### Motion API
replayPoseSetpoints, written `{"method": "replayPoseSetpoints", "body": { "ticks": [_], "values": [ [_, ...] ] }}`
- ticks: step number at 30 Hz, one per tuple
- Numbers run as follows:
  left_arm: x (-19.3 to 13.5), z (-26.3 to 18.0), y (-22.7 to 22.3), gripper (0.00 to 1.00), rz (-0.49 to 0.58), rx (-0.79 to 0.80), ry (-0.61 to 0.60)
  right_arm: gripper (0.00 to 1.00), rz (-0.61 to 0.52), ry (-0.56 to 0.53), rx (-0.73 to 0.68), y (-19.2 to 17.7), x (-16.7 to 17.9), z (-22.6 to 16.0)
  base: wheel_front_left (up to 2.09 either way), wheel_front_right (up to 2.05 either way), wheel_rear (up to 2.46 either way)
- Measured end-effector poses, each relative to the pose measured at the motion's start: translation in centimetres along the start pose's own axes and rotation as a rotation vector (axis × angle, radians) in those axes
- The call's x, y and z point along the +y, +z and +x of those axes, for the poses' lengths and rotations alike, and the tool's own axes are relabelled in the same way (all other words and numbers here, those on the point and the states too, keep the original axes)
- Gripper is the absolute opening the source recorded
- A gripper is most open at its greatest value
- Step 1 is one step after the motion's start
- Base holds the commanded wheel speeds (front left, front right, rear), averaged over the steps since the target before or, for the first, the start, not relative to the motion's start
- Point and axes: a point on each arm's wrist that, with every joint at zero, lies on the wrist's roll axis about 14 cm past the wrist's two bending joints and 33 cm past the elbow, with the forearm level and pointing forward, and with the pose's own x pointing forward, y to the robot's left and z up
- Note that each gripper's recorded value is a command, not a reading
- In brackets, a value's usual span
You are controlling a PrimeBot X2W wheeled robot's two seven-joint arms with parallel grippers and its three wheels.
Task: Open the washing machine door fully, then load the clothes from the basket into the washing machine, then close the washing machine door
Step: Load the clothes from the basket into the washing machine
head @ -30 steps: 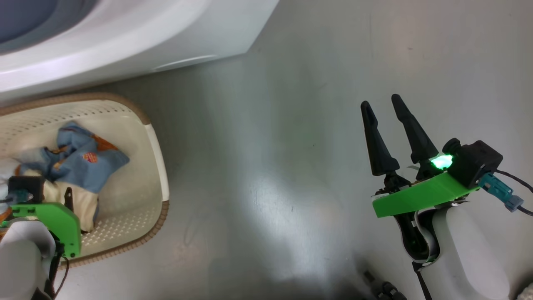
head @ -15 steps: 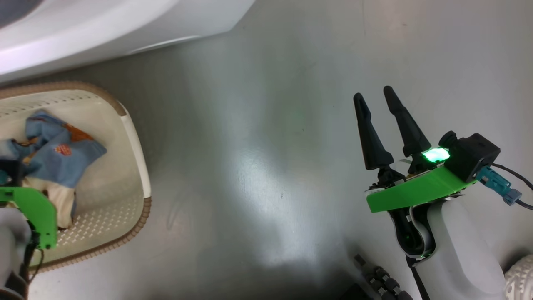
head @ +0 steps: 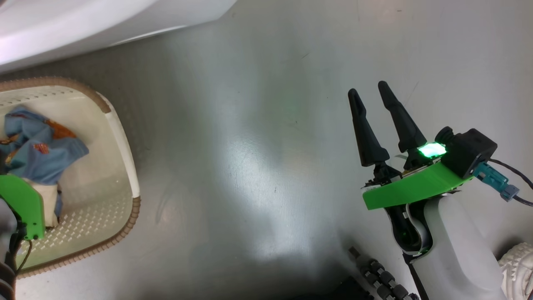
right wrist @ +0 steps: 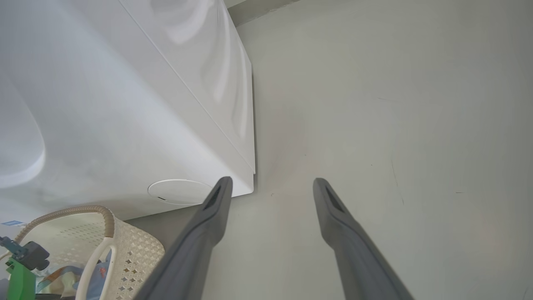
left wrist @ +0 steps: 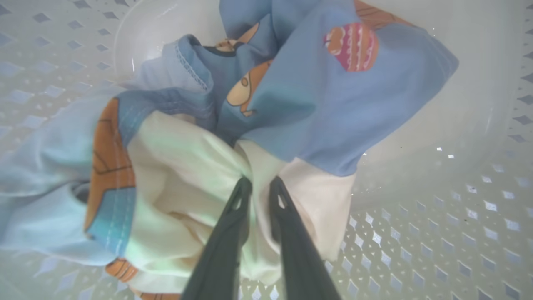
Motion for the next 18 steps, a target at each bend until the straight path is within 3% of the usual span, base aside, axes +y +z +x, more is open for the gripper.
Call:
{"method": "replayPoseSetpoints", "body": {
  "ticks": [8,18],
  "values": [
    [-0.2,-0.7,0.8,0.0,-0.034,-0.036,-0.009,1.0,-0.004,0.011,-0.039,1.5,0.4,0.3,0.0,0.0,0.0],
    [-0.2,-3.6,2.9,0.0,-0.091,-0.217,-0.004,1.0,-0.007,0.036,-0.108,4.5,1.6,0.0,0.0,0.0,0.0]
  ]
}}
